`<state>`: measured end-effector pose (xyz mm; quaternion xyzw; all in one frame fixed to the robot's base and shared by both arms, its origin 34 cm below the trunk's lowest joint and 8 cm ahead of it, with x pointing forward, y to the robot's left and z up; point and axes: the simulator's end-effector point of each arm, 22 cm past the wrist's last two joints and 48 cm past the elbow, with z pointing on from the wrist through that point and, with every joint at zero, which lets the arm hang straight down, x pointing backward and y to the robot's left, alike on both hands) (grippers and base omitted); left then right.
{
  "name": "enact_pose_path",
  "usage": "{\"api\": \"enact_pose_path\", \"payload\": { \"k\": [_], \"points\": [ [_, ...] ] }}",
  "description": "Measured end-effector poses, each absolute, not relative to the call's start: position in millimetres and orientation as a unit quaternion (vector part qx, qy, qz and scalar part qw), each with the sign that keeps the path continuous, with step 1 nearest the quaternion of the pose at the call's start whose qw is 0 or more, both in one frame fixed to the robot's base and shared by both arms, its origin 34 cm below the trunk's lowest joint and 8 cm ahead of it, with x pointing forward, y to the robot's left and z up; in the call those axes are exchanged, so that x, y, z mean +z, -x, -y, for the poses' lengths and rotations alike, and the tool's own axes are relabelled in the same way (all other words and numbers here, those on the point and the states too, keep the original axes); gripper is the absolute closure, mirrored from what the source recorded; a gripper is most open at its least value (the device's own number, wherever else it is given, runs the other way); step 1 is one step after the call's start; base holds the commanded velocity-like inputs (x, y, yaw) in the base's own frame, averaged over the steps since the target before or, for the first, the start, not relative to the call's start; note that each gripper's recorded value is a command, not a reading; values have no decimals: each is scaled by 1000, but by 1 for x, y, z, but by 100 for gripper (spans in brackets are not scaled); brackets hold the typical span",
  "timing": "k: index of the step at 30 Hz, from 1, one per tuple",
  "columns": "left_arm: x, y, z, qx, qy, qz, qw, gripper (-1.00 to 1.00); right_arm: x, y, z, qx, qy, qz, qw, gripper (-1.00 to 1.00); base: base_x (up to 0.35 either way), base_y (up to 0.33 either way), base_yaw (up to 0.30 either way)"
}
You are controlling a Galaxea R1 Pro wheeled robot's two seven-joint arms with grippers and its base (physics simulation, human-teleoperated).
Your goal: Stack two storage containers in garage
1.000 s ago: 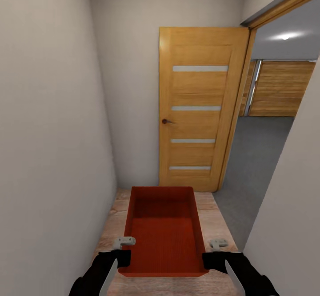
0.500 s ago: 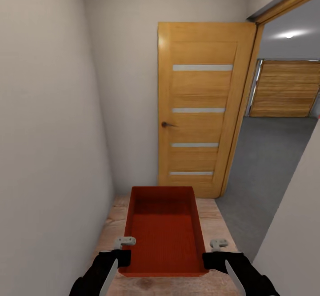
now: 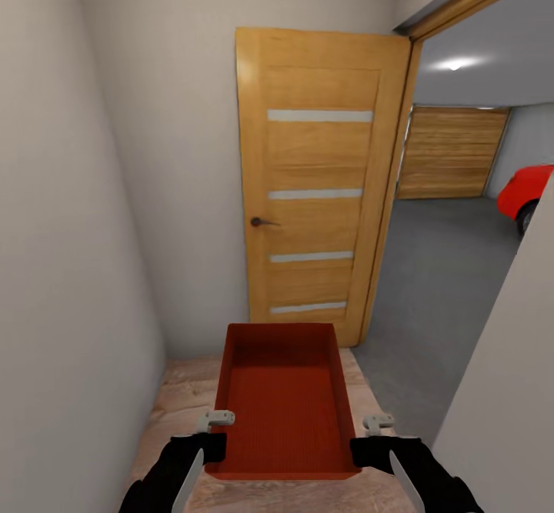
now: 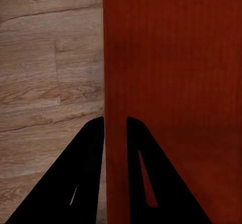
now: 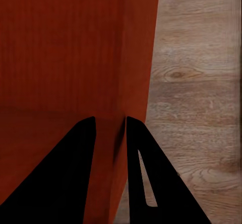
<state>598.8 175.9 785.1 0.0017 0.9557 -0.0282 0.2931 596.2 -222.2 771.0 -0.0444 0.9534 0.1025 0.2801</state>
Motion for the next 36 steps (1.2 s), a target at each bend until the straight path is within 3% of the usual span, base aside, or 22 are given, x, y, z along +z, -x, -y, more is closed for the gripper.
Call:
{"api": "enact_pose_path", "payload": {
  "k": [22,36],
  "points": [
    [785,-599,-176,-28,-2,-956,293,100,771,-596,223,103,44,-953,280,100,285,159,-275],
    [785,-599,-176,-28,-1,-956,293,100,771,-596,222,102,45,-954,280,100,82,92,-275]
  ]
}}
